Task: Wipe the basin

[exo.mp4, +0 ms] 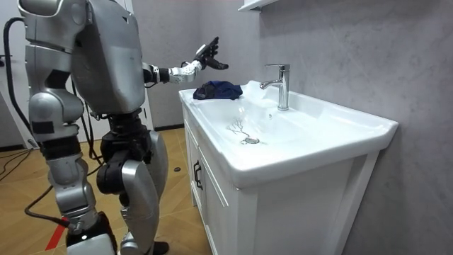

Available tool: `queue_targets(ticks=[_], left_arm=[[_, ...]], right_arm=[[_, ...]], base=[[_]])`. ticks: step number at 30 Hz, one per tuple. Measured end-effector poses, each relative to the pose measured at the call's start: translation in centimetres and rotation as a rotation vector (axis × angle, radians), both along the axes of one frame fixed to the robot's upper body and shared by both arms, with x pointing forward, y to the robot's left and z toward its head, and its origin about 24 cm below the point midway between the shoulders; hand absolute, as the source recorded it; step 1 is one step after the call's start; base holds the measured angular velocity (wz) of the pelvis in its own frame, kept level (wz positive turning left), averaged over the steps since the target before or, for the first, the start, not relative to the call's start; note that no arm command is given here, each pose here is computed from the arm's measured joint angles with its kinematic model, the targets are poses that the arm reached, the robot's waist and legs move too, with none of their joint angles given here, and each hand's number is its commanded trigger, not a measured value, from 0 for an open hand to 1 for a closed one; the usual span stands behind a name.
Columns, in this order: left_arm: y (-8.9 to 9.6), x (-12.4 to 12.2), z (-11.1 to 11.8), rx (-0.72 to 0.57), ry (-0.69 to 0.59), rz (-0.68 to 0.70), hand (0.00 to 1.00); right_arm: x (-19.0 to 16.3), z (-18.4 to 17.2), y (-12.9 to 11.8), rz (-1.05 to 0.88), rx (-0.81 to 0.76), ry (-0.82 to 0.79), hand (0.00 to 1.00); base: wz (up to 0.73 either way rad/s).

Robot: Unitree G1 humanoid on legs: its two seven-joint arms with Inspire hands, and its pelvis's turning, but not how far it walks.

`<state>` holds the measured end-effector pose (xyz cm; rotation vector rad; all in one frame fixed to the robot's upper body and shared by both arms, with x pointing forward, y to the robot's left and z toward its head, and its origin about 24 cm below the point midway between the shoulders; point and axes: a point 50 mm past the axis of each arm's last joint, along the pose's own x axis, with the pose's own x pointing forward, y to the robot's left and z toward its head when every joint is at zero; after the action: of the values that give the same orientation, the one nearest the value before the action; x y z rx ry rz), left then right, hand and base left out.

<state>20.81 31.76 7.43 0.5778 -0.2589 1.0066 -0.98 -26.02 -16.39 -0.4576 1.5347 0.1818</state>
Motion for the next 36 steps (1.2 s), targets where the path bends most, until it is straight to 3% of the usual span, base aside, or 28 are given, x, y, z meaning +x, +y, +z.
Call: queue_targets(ticks=[14, 24, 36], left_arm=[[-1.2, 0.4, -1.4, 0.043, 0.097, -0.047, 0.0], [-0.1, -0.9, -4.8, 0.027, 0.277, 0.039, 0.0], [0.3, -1.4, -5.9, 0.048, 0.378, 0.086, 0.0]], right_arm=[[0.2, -0.2, 0.1, 0.011, 0.0, 0.043, 0.0], [0.0, -0.1, 0.0, 0.003, -0.01, 0.058, 0.0], [-0.1, -0.1, -0.3, 0.0, -0.04, 0.078, 0.0]], base=[[-0.02], [-0.07], [0.0]])
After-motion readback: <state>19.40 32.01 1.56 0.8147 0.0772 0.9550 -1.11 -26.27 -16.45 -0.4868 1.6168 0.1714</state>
